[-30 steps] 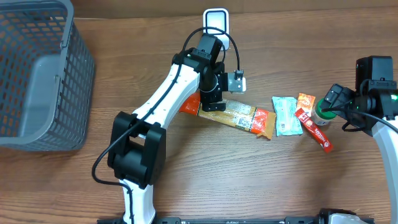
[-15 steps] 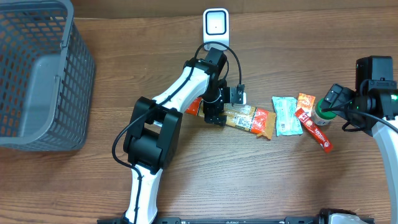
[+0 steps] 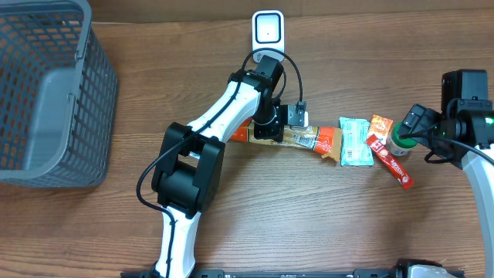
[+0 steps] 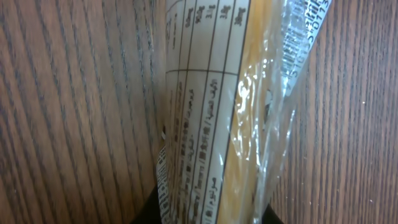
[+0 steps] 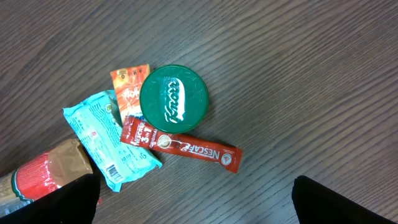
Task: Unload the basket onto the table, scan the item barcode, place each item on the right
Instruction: 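Raise the spaghetti pack with the left gripper toward the white scanner, then hold the spaghetti pack upright in front of the white scanner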
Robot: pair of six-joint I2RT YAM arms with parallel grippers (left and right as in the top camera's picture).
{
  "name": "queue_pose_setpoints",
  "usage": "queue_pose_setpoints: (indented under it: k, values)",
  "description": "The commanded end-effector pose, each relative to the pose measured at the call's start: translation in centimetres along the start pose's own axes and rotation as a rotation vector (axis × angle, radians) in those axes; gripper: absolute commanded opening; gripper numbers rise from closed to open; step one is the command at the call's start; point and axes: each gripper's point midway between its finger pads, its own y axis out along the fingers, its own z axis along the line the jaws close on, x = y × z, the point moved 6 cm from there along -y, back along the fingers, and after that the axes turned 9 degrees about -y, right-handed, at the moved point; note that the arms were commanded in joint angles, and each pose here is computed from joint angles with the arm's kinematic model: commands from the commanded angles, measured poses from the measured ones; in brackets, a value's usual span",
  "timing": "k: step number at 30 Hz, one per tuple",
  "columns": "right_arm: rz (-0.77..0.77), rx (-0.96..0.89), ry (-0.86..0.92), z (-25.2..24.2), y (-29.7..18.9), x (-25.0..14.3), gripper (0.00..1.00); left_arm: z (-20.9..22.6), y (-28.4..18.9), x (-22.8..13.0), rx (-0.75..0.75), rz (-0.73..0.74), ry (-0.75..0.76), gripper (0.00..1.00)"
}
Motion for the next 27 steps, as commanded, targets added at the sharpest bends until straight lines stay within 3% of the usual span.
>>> queue_pose_setpoints:
  k: [1,8,20,27]
  values:
    - [-0.026,0.005,0.01,-0.1,-0.5,0.4,1.0,0.3,2.3,-2.0,0.021,0.14,-0.072,0.04]
    - [-0.026,0.005,0.01,-0.1,-0.5,0.4,1.0,2.4,-1.1,-0.4,0.217,0.214,-0.336,0.04]
    - [-0.026,0.005,0.01,-0.1,-0.5,0.4,1.0,1.0,-11.7,4.2,0.362,0.065,-0.414,0.04]
    - [-0.026,0.005,0.01,-0.1,-0.5,0.4,1.0,-0.7,-15.9,5.5,0.604,0.101,-0.444,0.04]
